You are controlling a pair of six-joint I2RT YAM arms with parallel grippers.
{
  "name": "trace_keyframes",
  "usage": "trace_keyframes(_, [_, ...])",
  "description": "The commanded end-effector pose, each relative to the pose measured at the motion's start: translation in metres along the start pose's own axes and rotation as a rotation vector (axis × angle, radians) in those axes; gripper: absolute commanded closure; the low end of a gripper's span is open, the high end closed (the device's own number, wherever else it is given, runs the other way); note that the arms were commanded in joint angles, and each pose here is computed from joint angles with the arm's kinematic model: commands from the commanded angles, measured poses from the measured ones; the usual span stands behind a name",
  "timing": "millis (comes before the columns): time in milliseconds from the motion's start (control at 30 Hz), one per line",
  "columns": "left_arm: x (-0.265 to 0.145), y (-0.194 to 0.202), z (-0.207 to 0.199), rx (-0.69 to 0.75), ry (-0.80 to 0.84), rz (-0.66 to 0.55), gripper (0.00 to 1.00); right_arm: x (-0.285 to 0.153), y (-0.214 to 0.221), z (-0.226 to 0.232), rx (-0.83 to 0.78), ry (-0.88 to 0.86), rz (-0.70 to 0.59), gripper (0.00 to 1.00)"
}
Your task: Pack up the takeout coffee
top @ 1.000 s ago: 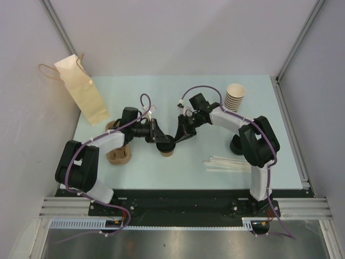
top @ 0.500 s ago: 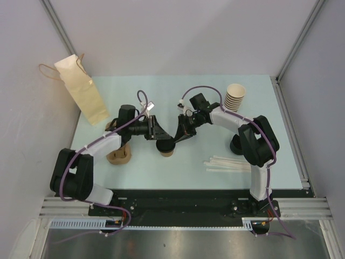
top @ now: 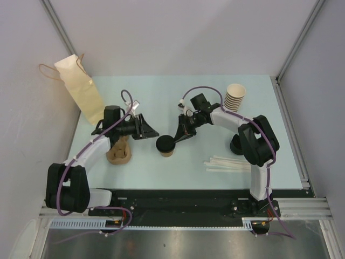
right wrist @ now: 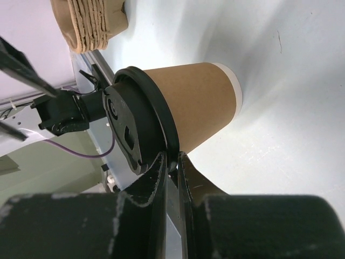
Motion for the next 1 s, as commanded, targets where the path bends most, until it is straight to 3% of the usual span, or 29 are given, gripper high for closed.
trace_keyframes(0, [-0.005,0.008,-0.004,0.026,0.029,0.017,0.56,0.002,-0.008,-0.01,0.001,-0.02,-0.016,1.0])
trace_keyframes(100, [-0.006,0.012,0.0,0.012,0.011,0.021,0.56,-0.001,-0.009,-0.011,0.008,-0.034,-0.018,1.0])
trace_keyframes(333, [-0.006,0.023,0.013,-0.052,-0.03,0.028,0.44,-0.004,-0.009,-0.011,0.019,-0.067,-0.02,1.0])
trace_keyframes(967, [-0.008,0.016,0.013,-0.04,-0.025,0.006,0.44,-0.057,-0.054,-0.012,0.068,-0.14,-0.235,1.0])
Point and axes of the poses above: each gripper's point midway between its finger pads, its own x axis out along the fingers, its own z axis along the line the jaws close on, y = z × x, the point moved 9 cm from there along -x, back along the fingers, and after that the axes turned 15 degrees about x, right-handed, at the moved point
